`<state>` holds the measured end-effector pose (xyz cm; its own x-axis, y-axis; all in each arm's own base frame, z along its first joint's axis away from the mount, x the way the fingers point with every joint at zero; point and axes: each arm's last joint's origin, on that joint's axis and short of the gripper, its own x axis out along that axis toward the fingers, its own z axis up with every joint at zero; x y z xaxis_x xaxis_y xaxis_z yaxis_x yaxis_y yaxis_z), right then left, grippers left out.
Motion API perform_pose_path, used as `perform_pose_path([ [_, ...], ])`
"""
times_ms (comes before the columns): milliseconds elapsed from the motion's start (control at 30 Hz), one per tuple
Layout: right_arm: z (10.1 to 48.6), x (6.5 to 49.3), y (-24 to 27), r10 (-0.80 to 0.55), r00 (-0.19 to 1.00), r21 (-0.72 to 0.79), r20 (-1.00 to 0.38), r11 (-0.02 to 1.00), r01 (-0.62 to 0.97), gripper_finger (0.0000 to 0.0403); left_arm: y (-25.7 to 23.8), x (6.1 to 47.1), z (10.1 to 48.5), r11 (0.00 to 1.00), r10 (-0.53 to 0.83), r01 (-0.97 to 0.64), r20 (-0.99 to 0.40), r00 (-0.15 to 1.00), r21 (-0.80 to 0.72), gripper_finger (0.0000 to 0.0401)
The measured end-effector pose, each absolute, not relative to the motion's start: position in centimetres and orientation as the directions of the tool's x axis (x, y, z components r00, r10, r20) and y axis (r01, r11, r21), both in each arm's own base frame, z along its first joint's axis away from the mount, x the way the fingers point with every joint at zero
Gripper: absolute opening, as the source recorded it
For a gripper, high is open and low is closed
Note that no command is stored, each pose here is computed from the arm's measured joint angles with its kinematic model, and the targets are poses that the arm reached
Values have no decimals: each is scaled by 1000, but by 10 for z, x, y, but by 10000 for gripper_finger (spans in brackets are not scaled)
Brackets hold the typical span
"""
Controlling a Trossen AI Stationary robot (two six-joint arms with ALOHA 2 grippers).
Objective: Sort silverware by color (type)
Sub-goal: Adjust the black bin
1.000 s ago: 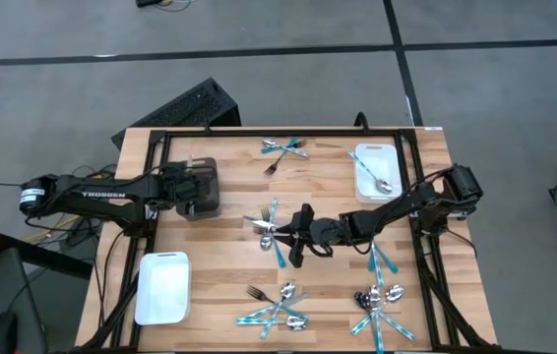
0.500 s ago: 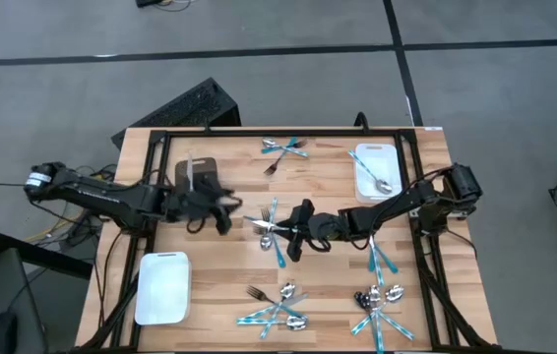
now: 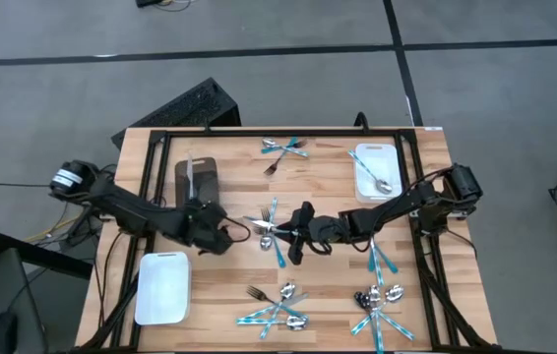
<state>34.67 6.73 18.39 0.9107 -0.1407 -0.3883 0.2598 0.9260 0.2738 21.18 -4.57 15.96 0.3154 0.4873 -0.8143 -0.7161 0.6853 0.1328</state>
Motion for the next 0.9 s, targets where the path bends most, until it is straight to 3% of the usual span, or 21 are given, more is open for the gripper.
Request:
perform_pose_path([
  [233, 184, 347, 68, -139, 911, 269, -389, 928, 256, 128, -22, 196, 163, 579, 555, -771, -821, 134, 265, 210],
  [900, 175, 340, 66, -150, 856, 206, -494, 937, 284, 128, 11, 172, 183, 454, 592, -825, -806, -4, 337, 210],
])
